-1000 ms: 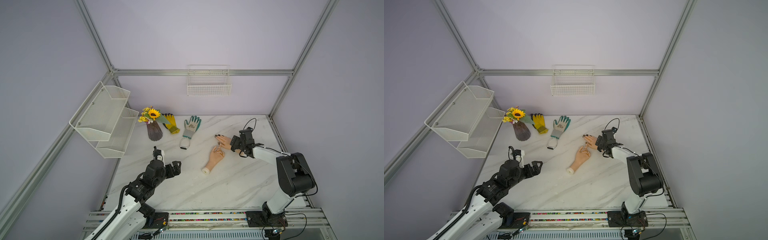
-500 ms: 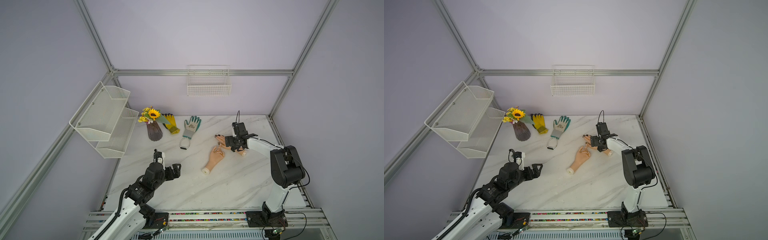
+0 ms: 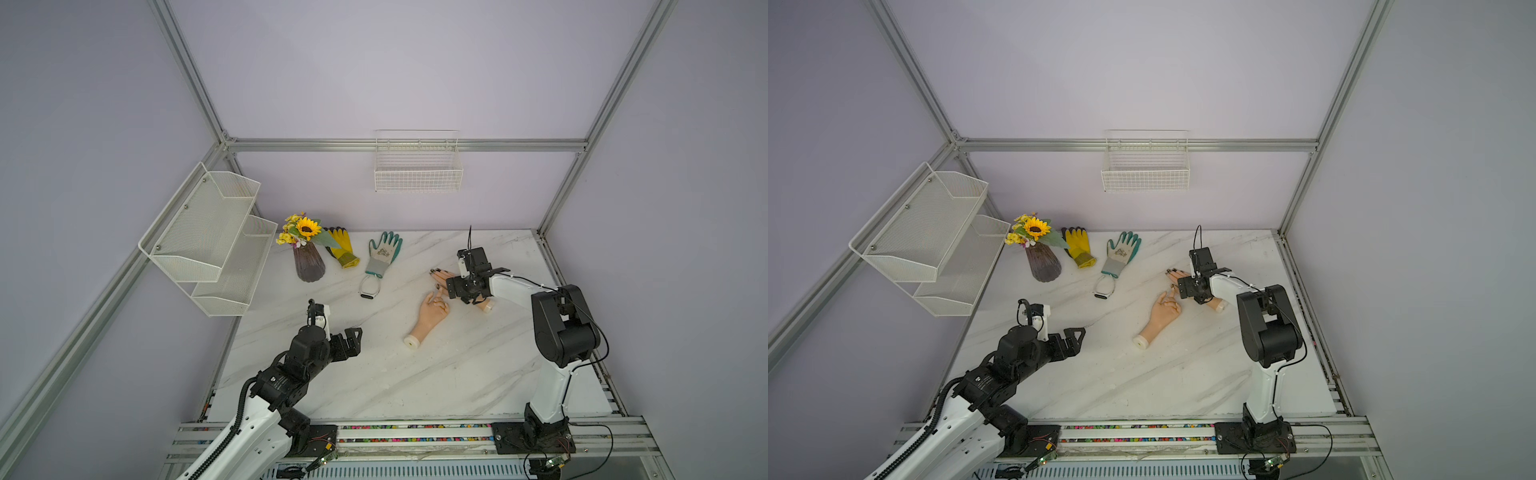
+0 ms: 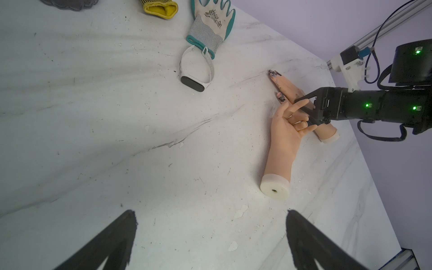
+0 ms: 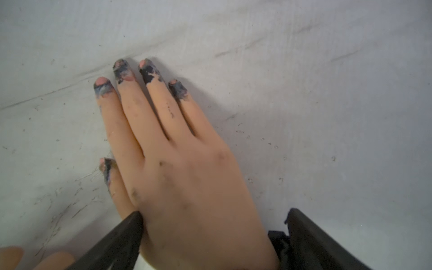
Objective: Take off the watch
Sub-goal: Pick up the hand from the center of the board.
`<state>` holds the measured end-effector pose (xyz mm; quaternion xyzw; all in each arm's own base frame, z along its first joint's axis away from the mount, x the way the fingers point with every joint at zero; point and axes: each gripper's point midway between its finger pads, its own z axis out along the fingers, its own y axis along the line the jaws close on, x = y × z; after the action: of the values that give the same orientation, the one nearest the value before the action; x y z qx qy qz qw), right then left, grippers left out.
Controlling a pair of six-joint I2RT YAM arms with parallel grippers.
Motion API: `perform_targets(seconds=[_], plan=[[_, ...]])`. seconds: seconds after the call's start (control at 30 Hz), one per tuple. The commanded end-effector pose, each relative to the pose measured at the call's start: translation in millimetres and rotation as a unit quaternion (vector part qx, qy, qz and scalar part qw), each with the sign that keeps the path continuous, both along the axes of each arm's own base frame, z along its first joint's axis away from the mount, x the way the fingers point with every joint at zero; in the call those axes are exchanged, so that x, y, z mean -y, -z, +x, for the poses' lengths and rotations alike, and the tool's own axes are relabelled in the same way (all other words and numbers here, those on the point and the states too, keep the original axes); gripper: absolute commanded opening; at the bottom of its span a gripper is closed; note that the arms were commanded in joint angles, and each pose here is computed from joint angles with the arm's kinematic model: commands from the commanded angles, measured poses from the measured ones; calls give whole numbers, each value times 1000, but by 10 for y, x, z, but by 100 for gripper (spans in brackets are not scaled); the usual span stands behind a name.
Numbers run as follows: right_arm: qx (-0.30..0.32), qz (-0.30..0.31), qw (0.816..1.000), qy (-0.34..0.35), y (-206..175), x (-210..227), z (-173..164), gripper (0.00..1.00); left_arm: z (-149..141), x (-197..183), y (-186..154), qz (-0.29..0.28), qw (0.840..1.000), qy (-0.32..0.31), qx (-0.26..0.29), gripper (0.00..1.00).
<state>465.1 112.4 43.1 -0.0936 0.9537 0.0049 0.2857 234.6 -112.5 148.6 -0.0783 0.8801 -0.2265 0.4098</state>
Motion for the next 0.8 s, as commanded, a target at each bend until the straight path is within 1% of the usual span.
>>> perform_targets(seconds=[0.0,0.07,0.1,0.23,0.3,0.37,0.43,0.57,0.67,0.77], plan=[[-116,-39,992,-13,766,15,-395,97,57,3,-118,0,1000,1,21,100],[-111,-13,993,-26,771,-94,-343,95,60,3,-124,-1,1000,0,21,100],[-109,-7,994,-30,762,-127,-335,93,61,2,-135,-2,1000,0,22,100],[-115,-13,993,-18,847,-89,-345,78,72,-9,-173,1,1000,-4,22,100],[-109,-15,994,-6,849,-74,-300,61,85,-3,-194,-2,1000,-5,23,100],[-95,-10,995,6,790,-68,-248,55,95,13,-203,-4,1000,-4,21,100],[-70,5,997,13,663,-103,-174,45,110,32,-220,-5,1000,-2,18,100],[1,59,998,7,193,-246,-28,35,161,105,-328,-20,1000,4,18,100],[45,105,993,0,-150,-355,34,27,236,202,-464,-40,999,13,23,100],[92,145,985,5,-492,-354,96,19,333,338,-587,-63,997,25,22,100]])
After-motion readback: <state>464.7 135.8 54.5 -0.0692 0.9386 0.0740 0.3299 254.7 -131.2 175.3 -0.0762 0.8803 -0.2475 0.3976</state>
